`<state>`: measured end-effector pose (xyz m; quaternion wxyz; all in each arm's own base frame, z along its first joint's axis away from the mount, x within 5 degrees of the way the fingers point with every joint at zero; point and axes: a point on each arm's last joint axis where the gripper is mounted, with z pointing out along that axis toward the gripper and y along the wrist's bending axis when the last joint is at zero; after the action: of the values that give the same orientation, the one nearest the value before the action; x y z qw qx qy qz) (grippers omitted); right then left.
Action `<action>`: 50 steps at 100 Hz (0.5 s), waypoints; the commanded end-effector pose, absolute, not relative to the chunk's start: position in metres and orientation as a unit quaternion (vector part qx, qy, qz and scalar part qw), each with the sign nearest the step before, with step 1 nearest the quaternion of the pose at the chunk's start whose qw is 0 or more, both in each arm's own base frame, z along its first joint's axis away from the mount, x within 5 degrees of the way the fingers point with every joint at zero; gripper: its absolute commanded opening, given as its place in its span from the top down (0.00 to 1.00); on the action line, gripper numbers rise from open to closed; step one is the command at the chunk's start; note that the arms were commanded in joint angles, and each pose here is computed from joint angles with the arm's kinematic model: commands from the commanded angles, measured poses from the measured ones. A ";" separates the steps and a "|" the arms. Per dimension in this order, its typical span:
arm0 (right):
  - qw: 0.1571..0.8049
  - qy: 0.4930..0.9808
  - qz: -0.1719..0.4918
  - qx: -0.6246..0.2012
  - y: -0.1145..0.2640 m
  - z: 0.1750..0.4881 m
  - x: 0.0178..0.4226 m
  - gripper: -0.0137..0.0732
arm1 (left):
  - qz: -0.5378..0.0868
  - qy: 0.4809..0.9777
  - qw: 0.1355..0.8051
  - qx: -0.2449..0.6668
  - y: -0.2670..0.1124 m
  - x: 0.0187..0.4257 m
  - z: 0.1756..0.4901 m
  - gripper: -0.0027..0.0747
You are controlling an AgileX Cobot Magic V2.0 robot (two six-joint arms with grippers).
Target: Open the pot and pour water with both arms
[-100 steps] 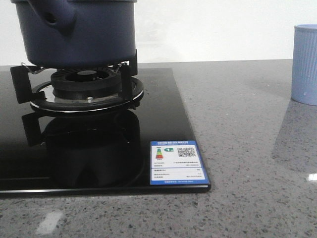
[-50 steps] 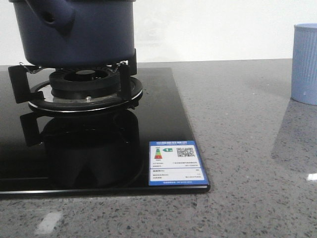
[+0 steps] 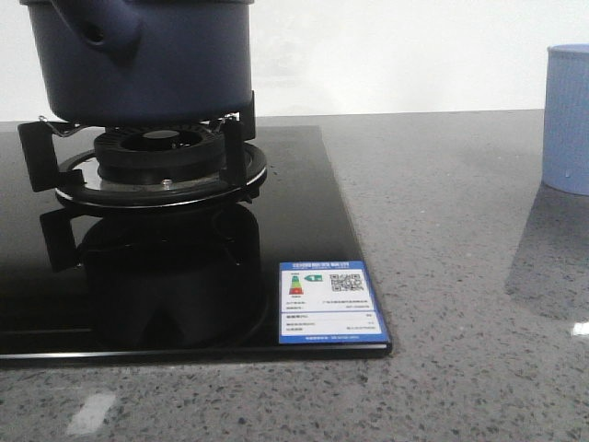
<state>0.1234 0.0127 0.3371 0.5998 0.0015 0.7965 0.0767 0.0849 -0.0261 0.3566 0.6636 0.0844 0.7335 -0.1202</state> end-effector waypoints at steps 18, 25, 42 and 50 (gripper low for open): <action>0.624 0.776 0.089 -0.039 0.023 0.353 0.130 0.67 | -0.153 0.692 0.699 0.092 -0.037 0.108 0.387 0.66; 0.623 0.776 0.090 -0.040 0.023 0.353 0.130 0.48 | -0.167 0.689 0.700 0.085 -0.041 0.117 0.389 0.50; 0.618 0.780 0.090 -0.041 0.023 0.352 0.129 0.21 | -0.174 0.700 0.686 0.100 -0.055 0.141 0.381 0.37; 0.614 0.783 0.090 -0.042 0.023 0.351 0.129 0.22 | -0.176 0.703 0.681 0.111 -0.064 0.153 0.377 0.37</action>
<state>0.1272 0.0240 0.3346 0.5781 -0.0390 0.8093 0.0967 0.1418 -0.0592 0.3612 0.6447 0.1215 0.7342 -0.1748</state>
